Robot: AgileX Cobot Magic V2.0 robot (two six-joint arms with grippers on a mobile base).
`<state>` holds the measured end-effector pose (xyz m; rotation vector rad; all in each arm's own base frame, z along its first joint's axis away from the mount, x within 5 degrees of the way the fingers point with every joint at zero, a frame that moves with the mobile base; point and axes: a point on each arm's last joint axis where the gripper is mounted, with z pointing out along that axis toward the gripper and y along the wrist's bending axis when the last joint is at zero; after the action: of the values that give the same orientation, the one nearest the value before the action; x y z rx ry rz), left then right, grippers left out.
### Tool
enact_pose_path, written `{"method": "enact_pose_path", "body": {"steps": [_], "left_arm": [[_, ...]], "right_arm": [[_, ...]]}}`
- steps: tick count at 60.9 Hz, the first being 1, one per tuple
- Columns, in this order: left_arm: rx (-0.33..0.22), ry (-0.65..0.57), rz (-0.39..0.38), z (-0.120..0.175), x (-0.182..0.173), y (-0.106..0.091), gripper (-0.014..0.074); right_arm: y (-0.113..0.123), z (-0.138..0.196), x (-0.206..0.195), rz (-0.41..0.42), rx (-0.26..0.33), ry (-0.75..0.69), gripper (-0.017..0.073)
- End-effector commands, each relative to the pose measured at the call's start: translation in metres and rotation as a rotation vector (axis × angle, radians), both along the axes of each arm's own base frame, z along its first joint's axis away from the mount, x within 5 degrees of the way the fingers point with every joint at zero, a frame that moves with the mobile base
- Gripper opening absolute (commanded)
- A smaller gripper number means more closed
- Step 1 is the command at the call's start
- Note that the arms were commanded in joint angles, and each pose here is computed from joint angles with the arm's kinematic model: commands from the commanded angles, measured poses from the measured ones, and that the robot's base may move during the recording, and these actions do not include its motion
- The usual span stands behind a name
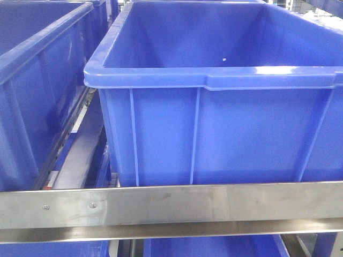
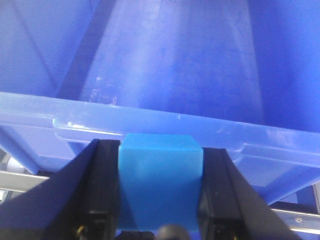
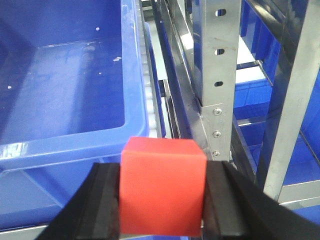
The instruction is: Sort and place red and blue blocks on shelf
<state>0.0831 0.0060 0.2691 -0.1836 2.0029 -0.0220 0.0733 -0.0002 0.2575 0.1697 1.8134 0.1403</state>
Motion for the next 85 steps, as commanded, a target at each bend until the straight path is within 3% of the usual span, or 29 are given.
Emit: {"method": "enact_pose_path", "body": {"steps": [1, 60, 79, 85], "left_arm": [[0.006, -0.096, -0.029, 0.015, 0.003, -0.002, 0.0122], [0.004, -0.096, -0.029, 0.015, 0.003, -0.002, 0.0122], [-0.005, -0.175, -0.062, 0.022, 0.005, -0.005, 0.0122], [-0.007, -0.185, -0.067, 0.023, 0.006, -0.006, 0.0122]], "right_arm": [[0.000, 0.017, 0.002, 0.007, -0.017, -0.108, 0.0052], [0.001, 0.018, 0.002, 0.008, -0.017, -0.122, 0.0052], [0.000, 0.035, 0.002, 0.009, -0.024, -0.167, 0.0052], [0.001, 0.046, 0.005, 0.015, -0.068, -0.177, 0.0052]]}}
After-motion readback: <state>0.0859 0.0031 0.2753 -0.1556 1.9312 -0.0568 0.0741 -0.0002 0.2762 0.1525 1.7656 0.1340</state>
